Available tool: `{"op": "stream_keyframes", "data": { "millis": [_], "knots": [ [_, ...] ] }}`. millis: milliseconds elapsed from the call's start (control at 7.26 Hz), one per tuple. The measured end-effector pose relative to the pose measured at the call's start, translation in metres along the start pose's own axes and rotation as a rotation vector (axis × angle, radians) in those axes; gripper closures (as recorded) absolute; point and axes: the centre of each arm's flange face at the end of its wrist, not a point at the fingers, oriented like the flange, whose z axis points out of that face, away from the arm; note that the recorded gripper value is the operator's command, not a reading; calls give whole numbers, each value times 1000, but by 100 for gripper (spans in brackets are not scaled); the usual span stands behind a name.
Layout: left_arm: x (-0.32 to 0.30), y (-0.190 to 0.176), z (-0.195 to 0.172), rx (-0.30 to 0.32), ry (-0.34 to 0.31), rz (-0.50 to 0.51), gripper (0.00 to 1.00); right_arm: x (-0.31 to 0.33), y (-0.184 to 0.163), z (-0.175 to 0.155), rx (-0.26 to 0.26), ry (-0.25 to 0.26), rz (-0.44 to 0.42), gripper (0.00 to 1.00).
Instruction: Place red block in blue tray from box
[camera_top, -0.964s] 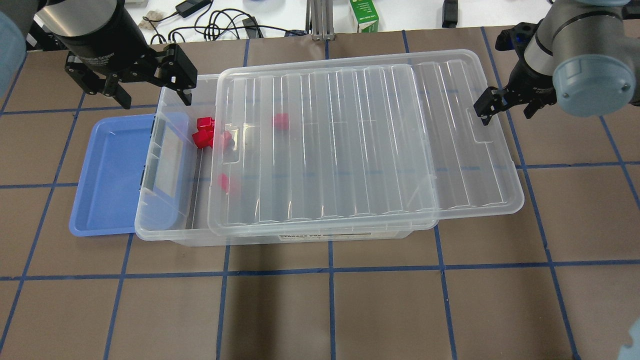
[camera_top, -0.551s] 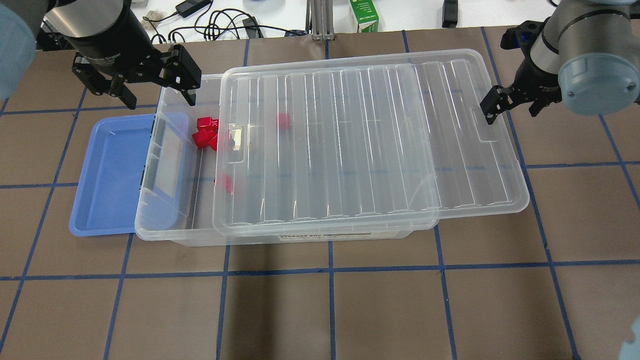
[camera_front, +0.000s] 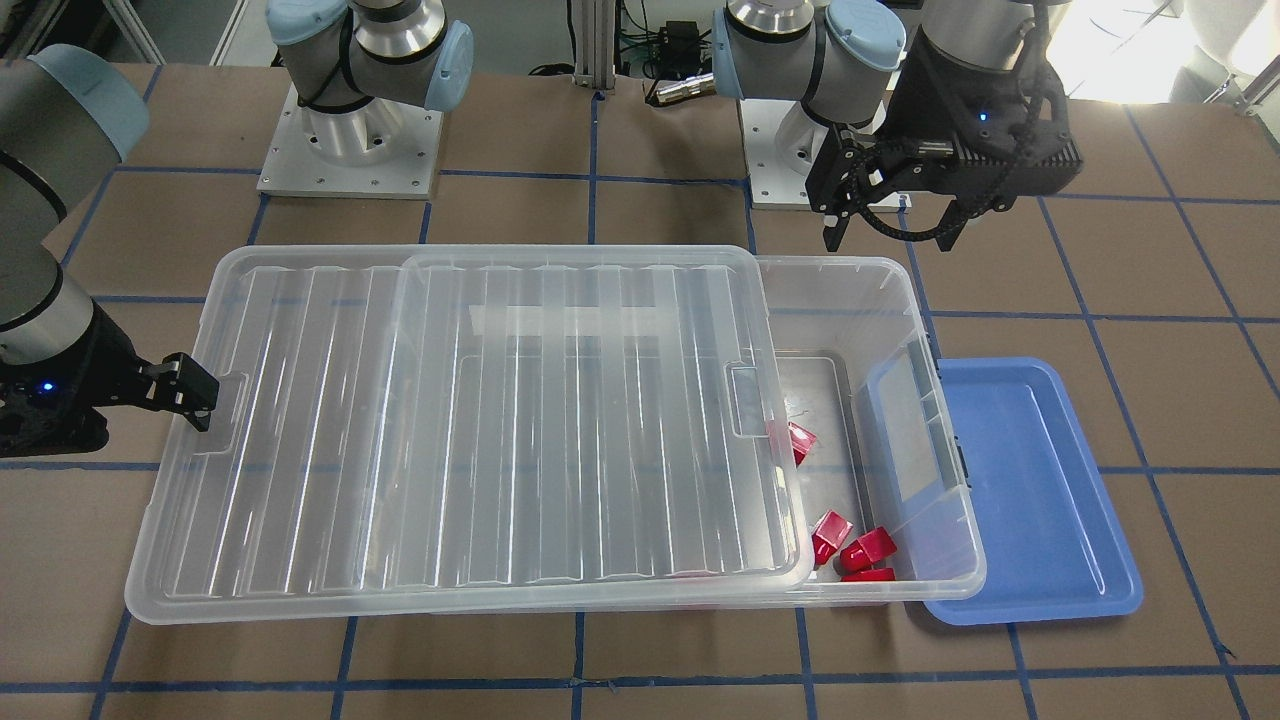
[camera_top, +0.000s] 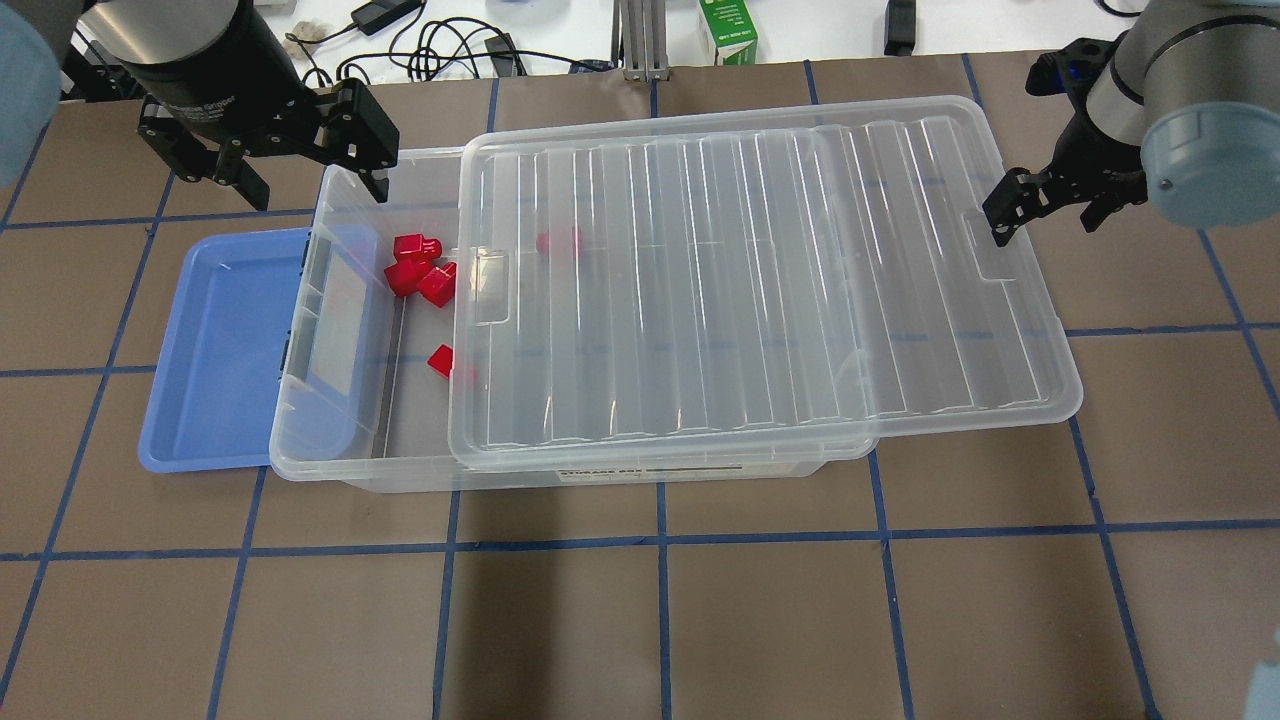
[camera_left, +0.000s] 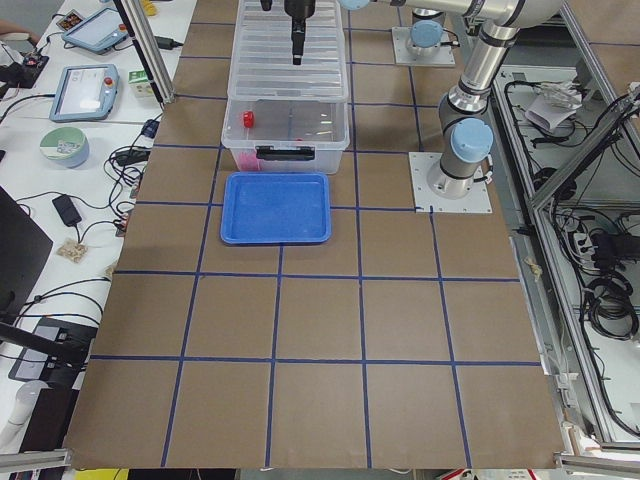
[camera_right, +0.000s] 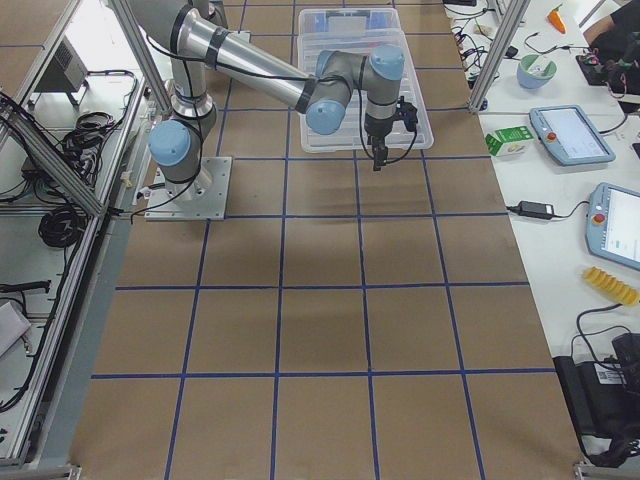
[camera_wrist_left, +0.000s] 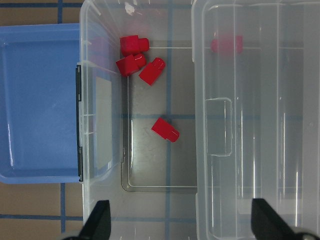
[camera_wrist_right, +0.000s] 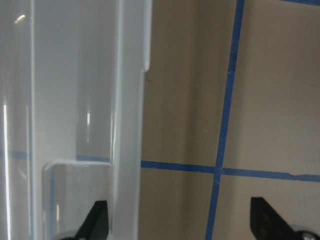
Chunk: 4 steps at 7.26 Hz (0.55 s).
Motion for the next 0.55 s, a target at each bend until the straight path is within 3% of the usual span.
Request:
{"op": "stream_keyframes", "data": {
  "millis": [551],
  "knots": [
    [0,0,-1,3,0,1,0,6,1,-2,-8,31,4,0]
  ]
}}
